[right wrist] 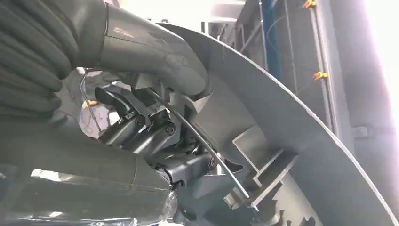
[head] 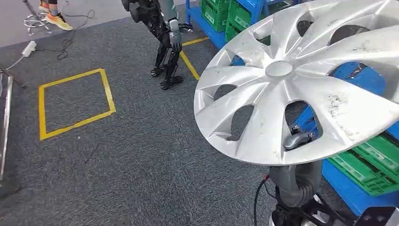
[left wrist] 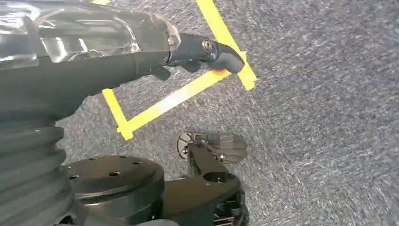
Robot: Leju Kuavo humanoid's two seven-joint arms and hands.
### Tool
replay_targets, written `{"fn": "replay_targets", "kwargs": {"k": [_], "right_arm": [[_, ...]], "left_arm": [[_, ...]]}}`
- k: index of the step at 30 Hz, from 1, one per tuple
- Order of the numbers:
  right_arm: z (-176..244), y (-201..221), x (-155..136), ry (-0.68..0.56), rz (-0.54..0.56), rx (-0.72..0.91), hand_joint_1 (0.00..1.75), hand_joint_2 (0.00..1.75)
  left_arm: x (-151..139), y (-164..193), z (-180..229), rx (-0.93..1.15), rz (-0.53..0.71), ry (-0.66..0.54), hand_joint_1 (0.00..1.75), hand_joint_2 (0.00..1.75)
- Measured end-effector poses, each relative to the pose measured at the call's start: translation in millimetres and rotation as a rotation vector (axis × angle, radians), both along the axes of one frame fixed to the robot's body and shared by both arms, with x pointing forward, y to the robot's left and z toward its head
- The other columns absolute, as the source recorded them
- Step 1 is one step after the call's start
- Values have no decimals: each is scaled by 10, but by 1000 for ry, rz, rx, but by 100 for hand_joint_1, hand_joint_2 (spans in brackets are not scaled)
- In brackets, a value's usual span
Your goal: Take the parts from the cabinet and place them on the table.
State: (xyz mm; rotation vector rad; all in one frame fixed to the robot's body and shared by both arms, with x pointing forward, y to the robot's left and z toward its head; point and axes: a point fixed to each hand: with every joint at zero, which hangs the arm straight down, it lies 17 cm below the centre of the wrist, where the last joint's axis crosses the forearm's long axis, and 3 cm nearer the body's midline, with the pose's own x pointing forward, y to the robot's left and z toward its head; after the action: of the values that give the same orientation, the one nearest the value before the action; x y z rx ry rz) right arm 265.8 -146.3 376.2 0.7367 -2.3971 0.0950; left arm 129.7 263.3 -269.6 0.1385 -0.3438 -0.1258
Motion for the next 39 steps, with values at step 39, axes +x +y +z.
{"fn": "replay_targets", "kwargs": {"k": [39], "right_arm": [[-70, 22, 218, 44, -39, 36, 175, 175]], "left_arm": [[84, 201, 16, 18, 0, -24, 0, 175]]}}
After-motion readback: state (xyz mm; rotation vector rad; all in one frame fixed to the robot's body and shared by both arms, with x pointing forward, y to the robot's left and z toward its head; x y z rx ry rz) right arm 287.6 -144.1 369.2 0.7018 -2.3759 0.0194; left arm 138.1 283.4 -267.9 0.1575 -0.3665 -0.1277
